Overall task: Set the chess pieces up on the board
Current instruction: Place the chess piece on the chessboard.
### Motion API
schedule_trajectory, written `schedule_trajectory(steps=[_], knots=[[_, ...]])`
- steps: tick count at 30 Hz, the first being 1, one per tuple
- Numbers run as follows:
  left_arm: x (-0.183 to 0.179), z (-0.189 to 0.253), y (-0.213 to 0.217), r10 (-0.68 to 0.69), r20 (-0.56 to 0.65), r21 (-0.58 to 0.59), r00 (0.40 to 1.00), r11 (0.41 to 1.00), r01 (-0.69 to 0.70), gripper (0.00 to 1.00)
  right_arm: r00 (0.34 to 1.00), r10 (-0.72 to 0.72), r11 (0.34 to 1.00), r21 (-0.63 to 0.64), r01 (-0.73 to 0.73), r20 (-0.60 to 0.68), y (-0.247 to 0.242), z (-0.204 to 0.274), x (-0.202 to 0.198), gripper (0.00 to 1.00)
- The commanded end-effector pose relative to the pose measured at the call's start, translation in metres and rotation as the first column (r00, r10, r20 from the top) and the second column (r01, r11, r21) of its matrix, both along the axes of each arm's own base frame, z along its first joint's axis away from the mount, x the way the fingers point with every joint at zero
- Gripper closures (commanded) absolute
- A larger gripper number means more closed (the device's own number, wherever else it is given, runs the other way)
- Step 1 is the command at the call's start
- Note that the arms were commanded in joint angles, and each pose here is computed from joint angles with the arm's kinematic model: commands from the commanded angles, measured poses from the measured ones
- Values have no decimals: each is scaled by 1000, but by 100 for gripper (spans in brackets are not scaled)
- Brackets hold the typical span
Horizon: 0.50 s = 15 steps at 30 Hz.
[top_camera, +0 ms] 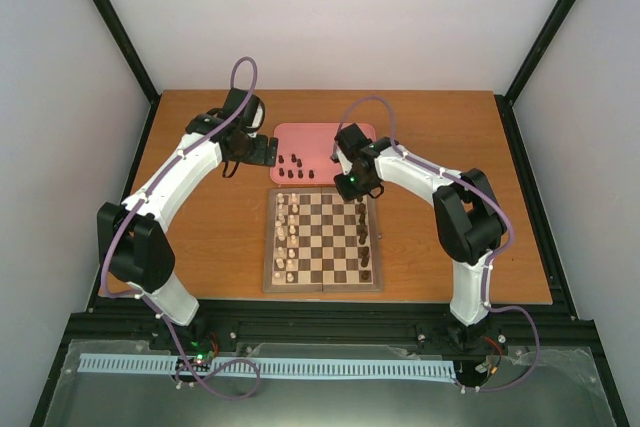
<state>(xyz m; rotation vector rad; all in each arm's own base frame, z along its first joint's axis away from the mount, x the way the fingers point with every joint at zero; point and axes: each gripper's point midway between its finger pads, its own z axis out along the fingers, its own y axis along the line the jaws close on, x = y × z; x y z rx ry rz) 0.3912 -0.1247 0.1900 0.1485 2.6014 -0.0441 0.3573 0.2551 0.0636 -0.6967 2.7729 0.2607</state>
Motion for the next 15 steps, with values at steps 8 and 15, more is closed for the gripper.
schedule_trajectory(steps=[8,15], knots=[[0,12,-4,-9,35,-20,999,1000,10,0,1000,6,1000,-25,-6,2,-4,-9,3,78],[0,12,-5,-11,37,-21,999,1000,11,0,999,11,1000,-6,-11,31,0,6,8,62]])
